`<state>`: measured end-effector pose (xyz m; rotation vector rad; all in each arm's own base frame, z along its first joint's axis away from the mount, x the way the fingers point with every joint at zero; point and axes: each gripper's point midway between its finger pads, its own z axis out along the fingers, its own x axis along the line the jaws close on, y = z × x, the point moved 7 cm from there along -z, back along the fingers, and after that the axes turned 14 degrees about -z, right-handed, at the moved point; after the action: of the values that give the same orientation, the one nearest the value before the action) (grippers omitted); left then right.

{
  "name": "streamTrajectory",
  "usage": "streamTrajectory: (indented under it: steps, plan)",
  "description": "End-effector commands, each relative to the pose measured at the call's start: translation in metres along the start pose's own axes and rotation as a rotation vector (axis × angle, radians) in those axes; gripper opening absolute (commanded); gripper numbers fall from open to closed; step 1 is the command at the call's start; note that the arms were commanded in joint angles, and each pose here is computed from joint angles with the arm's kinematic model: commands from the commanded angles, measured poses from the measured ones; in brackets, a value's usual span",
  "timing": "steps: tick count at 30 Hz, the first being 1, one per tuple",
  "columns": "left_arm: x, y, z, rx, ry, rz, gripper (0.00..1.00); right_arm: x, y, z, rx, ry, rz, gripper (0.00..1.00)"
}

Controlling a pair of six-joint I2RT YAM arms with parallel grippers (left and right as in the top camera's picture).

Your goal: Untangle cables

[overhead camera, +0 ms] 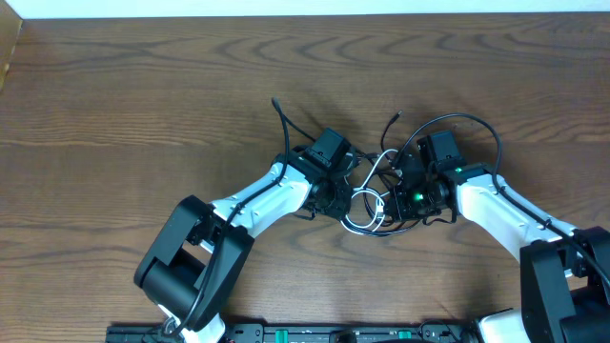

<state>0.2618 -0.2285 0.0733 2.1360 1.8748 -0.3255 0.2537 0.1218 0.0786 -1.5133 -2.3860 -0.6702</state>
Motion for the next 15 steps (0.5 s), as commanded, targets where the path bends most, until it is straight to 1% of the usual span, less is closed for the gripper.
streamTrajectory:
  steps: [1,7,11,15]
  plan:
    - [0.010,-0.009,0.008,0.046,0.043,-0.012,0.48,0.019,0.013,-0.019,-0.067,0.070,-0.061,0.01]
    - [0.011,-0.010,0.008,0.055,0.049,-0.015,0.48,0.049,0.040,-0.080,-0.231,0.062,-0.157,0.01]
    - [0.011,-0.011,0.008,0.056,0.049,-0.015,0.48,0.081,0.054,-0.134,-0.404,0.097,-0.268,0.01]
    - [0.011,-0.011,0.008,0.057,0.050,-0.016,0.49,0.105,0.057,-0.179,-0.557,0.072,-0.362,0.01]
